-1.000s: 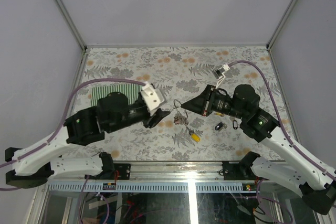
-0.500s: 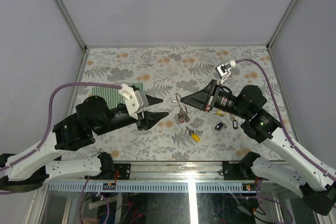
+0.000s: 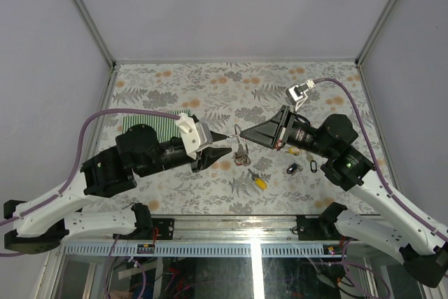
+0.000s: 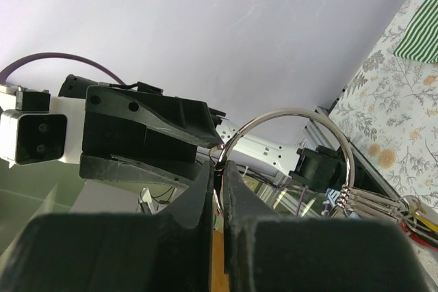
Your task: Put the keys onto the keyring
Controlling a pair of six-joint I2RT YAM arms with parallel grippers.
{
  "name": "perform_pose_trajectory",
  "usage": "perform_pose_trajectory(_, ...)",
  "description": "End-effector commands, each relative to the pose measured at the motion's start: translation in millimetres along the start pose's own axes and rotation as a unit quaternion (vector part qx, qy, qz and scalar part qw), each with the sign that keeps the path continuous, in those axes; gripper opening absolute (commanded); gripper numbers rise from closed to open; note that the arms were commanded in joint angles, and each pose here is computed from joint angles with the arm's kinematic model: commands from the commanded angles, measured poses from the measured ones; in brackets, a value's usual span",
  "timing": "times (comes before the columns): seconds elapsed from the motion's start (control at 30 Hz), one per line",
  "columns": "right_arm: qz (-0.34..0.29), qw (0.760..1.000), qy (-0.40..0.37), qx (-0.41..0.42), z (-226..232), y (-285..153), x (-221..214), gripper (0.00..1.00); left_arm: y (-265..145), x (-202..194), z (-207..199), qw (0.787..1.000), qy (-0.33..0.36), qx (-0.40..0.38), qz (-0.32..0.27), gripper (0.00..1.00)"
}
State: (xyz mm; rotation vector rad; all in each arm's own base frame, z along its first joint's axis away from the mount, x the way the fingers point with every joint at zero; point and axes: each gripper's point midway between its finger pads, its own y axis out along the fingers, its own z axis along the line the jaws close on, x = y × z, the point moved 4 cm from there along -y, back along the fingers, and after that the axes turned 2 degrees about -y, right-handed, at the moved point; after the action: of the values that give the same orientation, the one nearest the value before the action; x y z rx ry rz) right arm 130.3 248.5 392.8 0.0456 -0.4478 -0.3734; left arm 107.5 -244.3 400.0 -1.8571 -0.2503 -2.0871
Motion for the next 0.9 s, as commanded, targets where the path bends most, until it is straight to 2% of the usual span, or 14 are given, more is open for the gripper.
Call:
perform_pose_trajectory(0.0,0.005,0.998,-0.016,0.058,29,-5,0,0.0,-1,25,8,0.999,0.018,0.016,-0.043,0.33)
perform_pose_trajectory(0.1,0.009,0.998,-0.016,0.059,29,-5,-1,0.0,1,27,8,0.999,0.021,0.017,-0.045,0.31)
perform_pose_trajectory(0.27,0.011,0.998,-0.017,0.059,29,-7,-2,0.0,5,28,8,0.999,0.024,0.016,-0.042,0.18)
perform_pose_trajectory(0.7,0.018,0.998,-0.018,0.065,33,-9,-4,0.0,13,24,10,0.999,0.028,0.02,-0.03,0.2)
perform_pose_trajectory(0.87,0.018,0.998,-0.02,0.065,33,-10,-4,0.0,16,23,12,0.999,0.028,0.024,-0.025,0.13)
